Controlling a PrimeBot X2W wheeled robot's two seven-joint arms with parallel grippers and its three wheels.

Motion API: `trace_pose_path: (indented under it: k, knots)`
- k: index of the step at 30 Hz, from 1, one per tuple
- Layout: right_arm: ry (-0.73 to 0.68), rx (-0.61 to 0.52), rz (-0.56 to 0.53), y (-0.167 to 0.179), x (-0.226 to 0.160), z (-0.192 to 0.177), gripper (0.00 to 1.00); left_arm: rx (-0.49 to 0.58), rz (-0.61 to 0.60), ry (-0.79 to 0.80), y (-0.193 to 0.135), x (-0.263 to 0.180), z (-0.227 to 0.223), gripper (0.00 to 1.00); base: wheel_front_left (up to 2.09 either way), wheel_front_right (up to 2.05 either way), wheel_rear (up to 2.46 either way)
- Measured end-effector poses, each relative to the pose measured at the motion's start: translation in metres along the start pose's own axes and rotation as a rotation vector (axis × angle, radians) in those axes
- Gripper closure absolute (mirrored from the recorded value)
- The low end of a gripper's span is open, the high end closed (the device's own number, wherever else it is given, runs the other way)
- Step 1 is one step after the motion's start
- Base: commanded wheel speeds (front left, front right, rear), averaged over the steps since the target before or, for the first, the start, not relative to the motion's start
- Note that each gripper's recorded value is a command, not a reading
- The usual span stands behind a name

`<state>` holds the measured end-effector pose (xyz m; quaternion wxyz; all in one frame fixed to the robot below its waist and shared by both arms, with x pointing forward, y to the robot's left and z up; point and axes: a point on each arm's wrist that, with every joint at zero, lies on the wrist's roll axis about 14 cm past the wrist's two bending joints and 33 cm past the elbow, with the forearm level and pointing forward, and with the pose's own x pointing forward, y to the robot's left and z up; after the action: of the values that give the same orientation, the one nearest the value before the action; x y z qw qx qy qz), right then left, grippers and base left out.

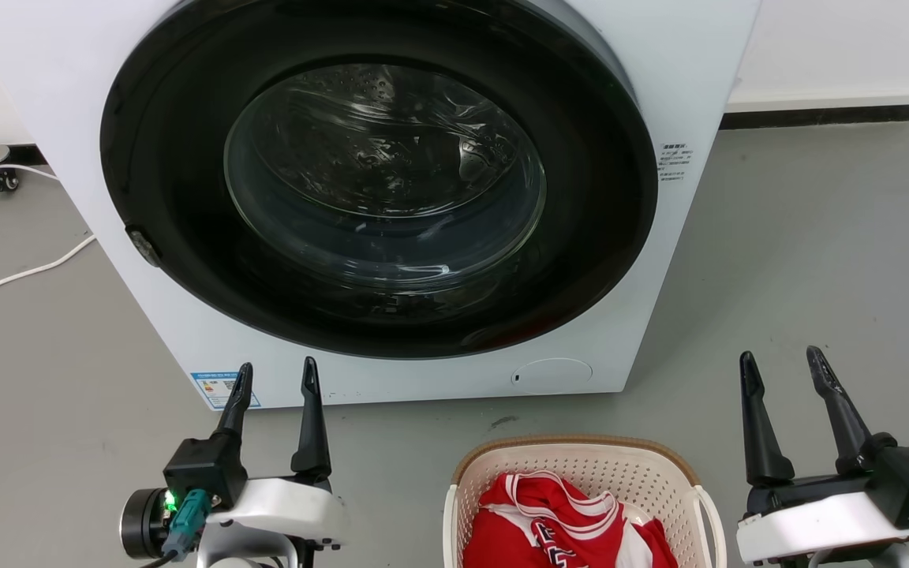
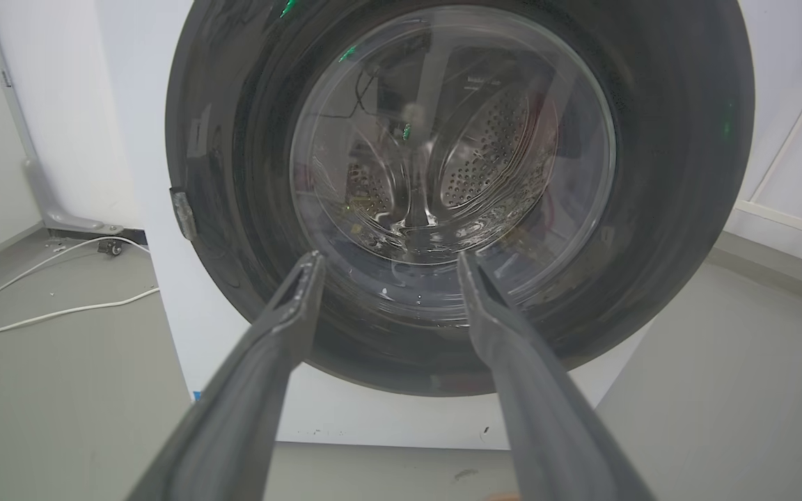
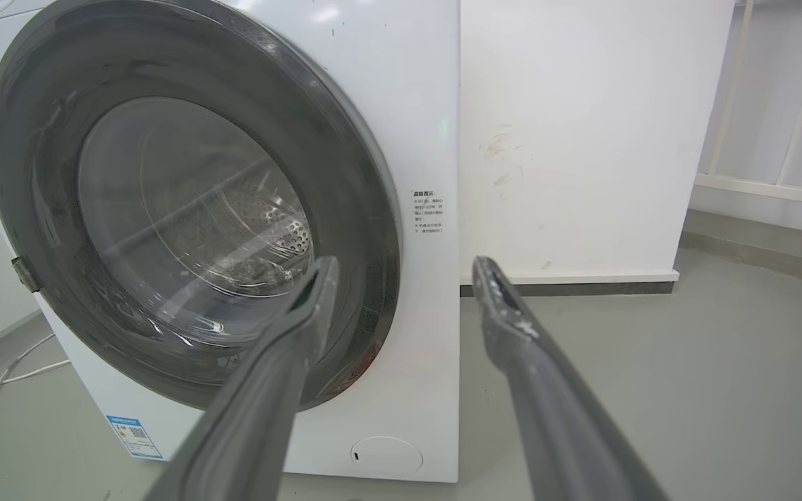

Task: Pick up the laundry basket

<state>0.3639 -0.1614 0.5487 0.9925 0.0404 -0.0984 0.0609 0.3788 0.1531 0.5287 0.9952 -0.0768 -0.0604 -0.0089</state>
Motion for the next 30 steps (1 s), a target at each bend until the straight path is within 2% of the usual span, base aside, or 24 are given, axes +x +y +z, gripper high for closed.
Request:
trace_pose_path:
  k: [18, 30]
  knots:
    - [-0.026, -0.091, 0.031, 0.0063, -0.0017, 0.0050, 0.00, 0.111, -0.037, -0.035, -0.0089, -0.0027, 0.0037, 0.00, 0.00, 0.00, 0.00]
    - [-0.014, -0.047, 0.016, 0.0032, -0.0041, 0.0001, 0.00, 0.113, -0.028, -0.023, -0.0063, -0.0041, -0.0001, 0.00, 0.00, 0.00, 0.00]
